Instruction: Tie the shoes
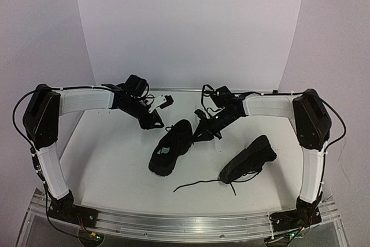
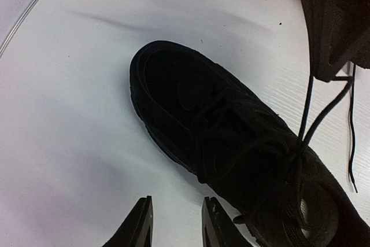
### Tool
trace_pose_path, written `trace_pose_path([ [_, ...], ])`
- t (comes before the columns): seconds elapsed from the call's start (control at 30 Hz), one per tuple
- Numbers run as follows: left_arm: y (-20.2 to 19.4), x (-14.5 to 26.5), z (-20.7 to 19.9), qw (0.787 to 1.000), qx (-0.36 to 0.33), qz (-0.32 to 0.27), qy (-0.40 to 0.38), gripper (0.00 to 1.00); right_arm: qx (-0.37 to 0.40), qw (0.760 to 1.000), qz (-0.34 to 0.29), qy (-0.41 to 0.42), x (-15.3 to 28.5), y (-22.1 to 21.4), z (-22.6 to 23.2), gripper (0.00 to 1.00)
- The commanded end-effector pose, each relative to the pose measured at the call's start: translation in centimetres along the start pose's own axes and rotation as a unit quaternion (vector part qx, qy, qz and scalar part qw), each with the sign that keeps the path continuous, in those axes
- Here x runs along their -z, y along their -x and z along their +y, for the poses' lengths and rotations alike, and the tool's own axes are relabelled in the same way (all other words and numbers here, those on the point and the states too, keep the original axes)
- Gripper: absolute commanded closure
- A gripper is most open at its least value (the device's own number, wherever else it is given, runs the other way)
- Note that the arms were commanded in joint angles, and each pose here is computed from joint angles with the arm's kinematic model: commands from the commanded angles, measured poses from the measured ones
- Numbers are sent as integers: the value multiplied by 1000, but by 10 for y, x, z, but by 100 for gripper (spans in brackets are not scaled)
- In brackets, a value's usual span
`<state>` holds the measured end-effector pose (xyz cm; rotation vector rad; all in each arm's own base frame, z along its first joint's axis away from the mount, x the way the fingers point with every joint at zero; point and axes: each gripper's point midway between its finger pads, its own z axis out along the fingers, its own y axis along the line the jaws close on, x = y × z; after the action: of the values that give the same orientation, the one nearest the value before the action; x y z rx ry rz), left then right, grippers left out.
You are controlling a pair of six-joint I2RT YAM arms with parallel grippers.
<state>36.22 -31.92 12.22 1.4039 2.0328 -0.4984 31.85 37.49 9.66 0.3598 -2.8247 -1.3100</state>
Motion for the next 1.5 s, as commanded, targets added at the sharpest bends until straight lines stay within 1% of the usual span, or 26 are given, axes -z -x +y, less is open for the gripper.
trace_pose_path([
  [0.0, -9, 18, -15, 1000, 15, 1, -10, 67, 11, 999, -40, 3, 29, 16, 16, 100],
  [0.17, -43, 18, -44, 998, 42, 20, -45, 67, 11, 999, -49, 6, 33, 25, 19, 100],
  [0.3, -59, 6, -72, 995, 40, 43, -75, 67, 12, 999, -51, 10, 33, 31, 21, 100],
  [0.43, -42, -8, -97, 993, 39, 25, -110, 68, 14, 998, -52, 14, 33, 36, 25, 100],
  [0.57, -10, -11, -109, 990, 39, -23, -133, 68, 15, 998, -53, 15, 34, 39, 27, 100],
  [0.67, 7, -11, -115, 989, 31, -41, -142, 68, 14, 999, -51, 14, 33, 36, 25, 100],
  [0.77, 11, -5, -110, 990, 22, -42, -131, 68, 13, 999, -47, 13, 34, 33, 23, 100],
  [0.9, 15, 13, -92, 993, 25, -54, -103, 67, 11, 999, -42, 10, 33, 27, 20, 100],
  [1.0, 21, 22, -76, 996, 25, -63, -65, 66, 9, 999, -38, 7, 33, 22, 16, 100],
  [1.13, 29, 21, -55, 997, 22, -66, -19, 62, 6, 999, -35, 5, 32, 19, 14, 100],
  [1.3, 38, 9, -53, 997, 4, -65, -33, 59, 5, 999, -33, 5, 31, 18, 12, 100],
  [1.47, 41, -2, -49, 997, -1, -65, -40, 59, 4, 999, -31, 4, 31, 17, 12, 100],
])
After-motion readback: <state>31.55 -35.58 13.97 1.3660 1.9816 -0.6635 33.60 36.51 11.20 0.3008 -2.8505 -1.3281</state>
